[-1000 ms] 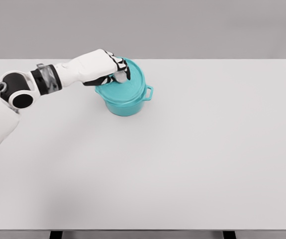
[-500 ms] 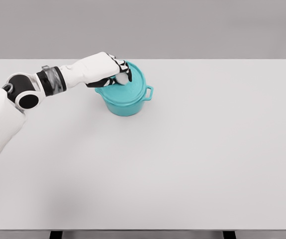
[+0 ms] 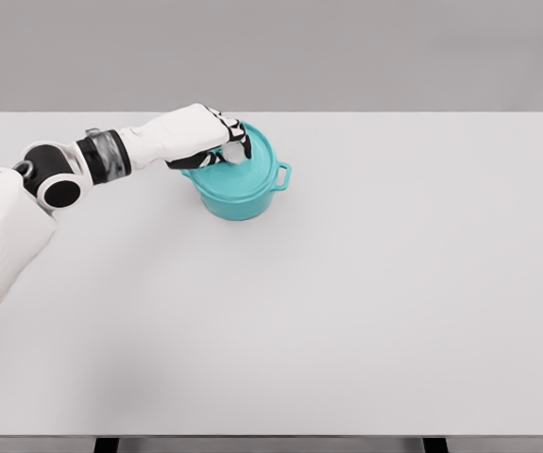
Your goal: Cover the pot with left arm
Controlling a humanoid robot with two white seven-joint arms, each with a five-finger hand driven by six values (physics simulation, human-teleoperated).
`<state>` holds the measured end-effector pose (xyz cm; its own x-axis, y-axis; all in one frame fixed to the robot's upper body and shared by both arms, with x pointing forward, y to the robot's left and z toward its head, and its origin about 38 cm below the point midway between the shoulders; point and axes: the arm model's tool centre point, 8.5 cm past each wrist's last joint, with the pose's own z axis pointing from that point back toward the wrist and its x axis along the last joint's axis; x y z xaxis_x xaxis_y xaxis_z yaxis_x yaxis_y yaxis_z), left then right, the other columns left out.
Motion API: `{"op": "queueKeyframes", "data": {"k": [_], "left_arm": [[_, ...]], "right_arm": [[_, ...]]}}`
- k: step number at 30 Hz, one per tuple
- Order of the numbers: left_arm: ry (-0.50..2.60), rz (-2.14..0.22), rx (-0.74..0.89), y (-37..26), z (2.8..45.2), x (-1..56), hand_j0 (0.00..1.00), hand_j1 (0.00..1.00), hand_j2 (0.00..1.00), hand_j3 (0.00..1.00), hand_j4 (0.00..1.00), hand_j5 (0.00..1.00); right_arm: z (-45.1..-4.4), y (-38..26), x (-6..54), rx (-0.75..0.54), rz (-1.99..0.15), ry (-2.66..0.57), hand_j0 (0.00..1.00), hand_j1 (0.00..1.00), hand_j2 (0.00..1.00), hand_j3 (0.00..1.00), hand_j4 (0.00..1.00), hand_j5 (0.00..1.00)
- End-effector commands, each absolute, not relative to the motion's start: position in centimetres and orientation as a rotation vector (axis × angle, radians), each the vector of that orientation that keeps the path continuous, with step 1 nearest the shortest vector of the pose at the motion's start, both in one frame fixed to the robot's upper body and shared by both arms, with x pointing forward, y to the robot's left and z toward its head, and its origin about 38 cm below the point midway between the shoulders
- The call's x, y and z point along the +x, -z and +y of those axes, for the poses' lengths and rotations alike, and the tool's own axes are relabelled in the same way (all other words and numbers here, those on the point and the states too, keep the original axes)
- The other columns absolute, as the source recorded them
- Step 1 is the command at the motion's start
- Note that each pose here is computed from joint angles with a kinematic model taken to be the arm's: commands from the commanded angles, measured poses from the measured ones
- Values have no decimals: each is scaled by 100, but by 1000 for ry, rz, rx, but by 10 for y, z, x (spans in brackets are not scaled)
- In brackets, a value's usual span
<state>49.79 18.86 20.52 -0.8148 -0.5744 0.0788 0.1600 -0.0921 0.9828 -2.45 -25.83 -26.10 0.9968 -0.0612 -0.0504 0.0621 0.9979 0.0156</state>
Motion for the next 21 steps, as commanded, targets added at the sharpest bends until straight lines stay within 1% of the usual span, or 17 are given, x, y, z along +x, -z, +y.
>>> {"op": "queueKeyframes", "data": {"k": [1,16,21], "left_arm": [[1942,-1692,445,-204,189,499,48,48,48,48,48,48],[1925,-1671,440,-201,188,508,48,48,48,48,48,48],[1925,-1669,440,-200,188,508,51,51,51,51,51,51]], "right_arm": [[-258,261,-24,17,49,62,100,100,100,100,100,100],[-258,261,-24,17,49,62,100,100,100,100,100,100],[-258,261,-25,18,51,62,100,100,100,100,100,100]]}}
